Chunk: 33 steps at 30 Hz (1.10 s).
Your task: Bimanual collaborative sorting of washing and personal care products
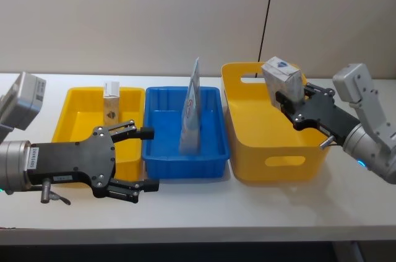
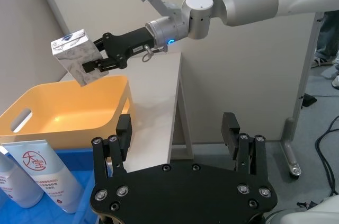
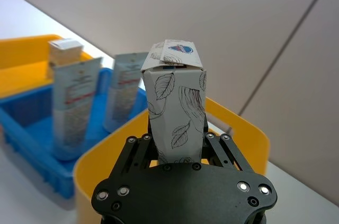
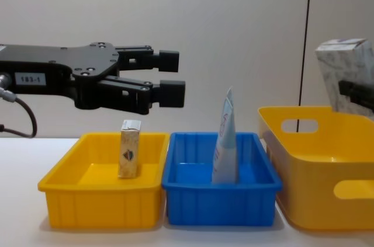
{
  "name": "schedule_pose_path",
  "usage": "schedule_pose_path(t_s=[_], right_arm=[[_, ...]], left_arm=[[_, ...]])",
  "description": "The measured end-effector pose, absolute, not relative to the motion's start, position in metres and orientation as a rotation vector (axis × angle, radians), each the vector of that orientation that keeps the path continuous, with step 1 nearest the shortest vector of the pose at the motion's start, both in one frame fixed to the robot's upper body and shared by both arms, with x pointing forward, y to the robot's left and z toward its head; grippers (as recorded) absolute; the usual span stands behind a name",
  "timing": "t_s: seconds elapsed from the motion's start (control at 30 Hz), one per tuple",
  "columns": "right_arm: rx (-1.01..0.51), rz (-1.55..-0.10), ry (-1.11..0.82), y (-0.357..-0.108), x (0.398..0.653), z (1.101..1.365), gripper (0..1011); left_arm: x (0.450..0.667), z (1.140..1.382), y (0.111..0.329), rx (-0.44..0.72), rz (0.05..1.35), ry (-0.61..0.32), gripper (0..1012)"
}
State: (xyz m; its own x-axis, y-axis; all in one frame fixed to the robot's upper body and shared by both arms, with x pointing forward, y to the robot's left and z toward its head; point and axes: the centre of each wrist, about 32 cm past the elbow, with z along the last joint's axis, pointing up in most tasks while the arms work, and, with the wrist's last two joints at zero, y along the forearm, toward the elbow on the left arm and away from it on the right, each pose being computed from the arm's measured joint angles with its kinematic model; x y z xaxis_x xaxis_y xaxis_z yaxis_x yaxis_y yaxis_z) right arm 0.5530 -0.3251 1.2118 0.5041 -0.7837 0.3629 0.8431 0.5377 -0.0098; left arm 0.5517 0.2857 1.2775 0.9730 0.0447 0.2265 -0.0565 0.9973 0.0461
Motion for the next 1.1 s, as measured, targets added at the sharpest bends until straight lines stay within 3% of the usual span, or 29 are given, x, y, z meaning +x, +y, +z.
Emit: schedule_pose_path(t_s=[0.57, 1.1], right_arm=[[-0.258, -1.27, -0.362, -0.302, 0.561, 1.192, 351], [-0.274, -1.476, -0.361, -0.253, 0.596, 1.18, 351]], left_arm=[[0.552, 1.277, 0.286, 0.052, 0.051, -0.227, 1001], [0.552, 1.277, 0.286, 0.052, 0.051, -0.227, 1001]])
